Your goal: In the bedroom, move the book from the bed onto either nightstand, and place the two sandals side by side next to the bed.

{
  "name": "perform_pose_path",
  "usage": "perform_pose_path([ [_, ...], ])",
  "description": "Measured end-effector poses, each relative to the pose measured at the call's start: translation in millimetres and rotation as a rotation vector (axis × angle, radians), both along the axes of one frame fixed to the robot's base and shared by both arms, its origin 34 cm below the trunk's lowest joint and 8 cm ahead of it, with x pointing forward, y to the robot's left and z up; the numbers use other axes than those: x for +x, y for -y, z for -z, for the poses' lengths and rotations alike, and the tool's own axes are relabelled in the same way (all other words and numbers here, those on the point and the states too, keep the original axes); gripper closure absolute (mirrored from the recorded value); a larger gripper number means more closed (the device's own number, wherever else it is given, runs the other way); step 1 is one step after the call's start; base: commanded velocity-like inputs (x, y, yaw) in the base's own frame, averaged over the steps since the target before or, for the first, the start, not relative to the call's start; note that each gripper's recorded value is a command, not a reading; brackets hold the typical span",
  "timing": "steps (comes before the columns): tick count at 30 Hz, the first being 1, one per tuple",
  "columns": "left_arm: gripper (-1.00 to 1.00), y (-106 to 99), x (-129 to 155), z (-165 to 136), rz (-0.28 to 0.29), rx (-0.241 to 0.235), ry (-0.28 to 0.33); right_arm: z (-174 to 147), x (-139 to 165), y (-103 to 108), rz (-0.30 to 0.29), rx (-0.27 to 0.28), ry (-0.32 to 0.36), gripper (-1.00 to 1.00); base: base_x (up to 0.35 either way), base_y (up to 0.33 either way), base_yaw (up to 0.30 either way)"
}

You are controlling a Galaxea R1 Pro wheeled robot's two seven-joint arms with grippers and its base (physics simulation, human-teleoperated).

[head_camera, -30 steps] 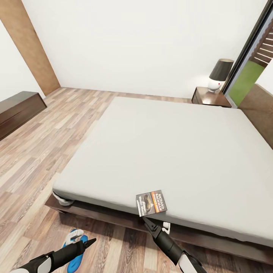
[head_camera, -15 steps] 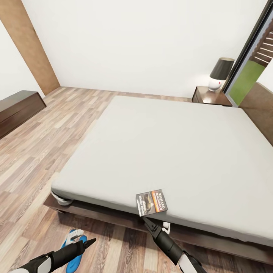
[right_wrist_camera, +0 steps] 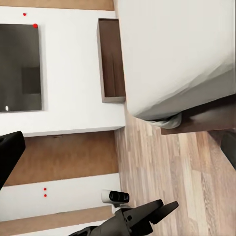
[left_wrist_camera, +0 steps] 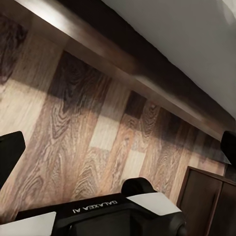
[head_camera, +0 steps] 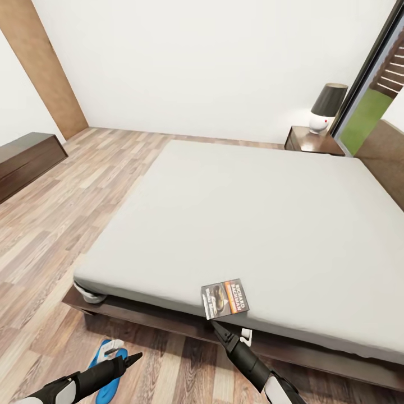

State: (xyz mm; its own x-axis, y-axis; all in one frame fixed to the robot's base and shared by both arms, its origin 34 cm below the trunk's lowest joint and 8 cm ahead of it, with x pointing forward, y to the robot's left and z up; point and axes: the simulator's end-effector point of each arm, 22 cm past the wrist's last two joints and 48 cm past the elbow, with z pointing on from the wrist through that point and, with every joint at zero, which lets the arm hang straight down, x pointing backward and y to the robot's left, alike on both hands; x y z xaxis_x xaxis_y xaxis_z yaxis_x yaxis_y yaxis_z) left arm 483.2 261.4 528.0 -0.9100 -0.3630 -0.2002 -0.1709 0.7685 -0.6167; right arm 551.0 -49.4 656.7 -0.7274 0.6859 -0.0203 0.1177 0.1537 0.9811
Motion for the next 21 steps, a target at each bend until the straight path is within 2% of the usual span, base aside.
perform_pose_path([
  [21, -1.00, 0.0, 0.6, 32.5, 0.000, 0.000, 0.001, 32.5, 0.4, 0.0, 0.000, 0.000, 0.000, -1.00, 0.000, 0.000, 0.000],
])
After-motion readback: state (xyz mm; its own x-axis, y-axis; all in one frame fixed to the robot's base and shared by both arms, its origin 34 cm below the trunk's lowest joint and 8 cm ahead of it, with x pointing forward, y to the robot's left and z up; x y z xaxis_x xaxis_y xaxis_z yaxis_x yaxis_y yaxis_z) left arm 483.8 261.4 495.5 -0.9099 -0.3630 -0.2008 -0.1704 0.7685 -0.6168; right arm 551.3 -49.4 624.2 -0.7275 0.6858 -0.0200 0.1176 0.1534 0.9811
